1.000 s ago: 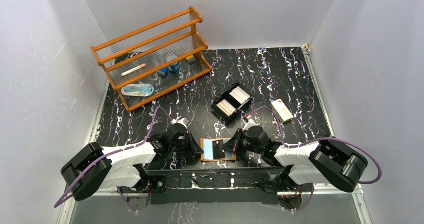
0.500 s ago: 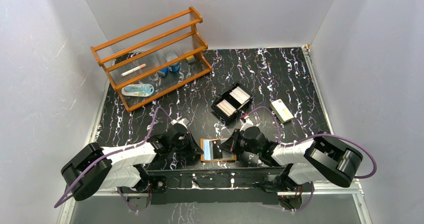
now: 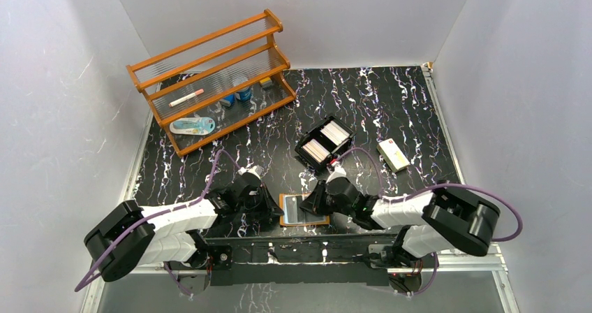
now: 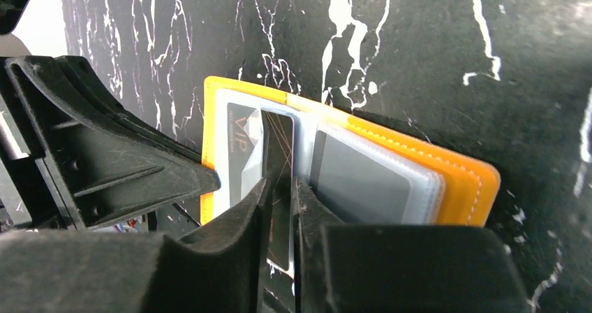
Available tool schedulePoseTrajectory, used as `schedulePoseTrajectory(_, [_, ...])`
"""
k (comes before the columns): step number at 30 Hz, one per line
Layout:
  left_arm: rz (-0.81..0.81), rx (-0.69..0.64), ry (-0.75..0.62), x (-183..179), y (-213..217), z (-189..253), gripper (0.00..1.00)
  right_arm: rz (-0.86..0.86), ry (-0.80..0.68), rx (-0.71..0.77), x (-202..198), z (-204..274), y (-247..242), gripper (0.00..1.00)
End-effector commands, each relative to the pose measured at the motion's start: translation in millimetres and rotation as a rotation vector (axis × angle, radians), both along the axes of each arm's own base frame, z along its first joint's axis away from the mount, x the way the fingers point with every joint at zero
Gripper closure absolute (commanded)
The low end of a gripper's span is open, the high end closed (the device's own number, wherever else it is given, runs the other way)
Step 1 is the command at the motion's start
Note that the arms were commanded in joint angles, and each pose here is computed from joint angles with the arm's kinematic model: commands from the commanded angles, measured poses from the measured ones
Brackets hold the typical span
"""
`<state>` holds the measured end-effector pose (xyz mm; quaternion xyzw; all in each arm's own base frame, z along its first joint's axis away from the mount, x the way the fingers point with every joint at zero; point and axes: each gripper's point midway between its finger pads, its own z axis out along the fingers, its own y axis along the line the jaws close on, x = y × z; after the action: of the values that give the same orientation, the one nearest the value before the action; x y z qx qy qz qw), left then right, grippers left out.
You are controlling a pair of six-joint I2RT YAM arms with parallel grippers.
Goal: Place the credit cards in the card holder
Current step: Insert the credit card into the card holder.
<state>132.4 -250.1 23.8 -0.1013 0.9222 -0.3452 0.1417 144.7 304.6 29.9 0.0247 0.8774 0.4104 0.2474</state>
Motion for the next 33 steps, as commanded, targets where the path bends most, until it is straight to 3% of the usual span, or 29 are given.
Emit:
schedulePoseTrajectory(1, [0.004,-0.029,-0.023,4,-4,9,1.0,-0.061,-0.037,-0.118,5,1,-24,0.71])
schedulePoseTrajectory(5, [0.005,-0.026,-0.023,2,-2,8,1.0,-0.061,-0.063,-0.132,4,11,-33,0.64])
schedulePoseTrajectory(14, [0.007,-0.026,-0.028,3,-1,10,1.0,0.014,-0.087,-0.038,5,40,-3,0.64])
schedulePoseTrajectory(33, [0.003,-0.017,-0.033,4,-1,10,1.0,0.102,-0.039,0.033,-5,41,40,0.64])
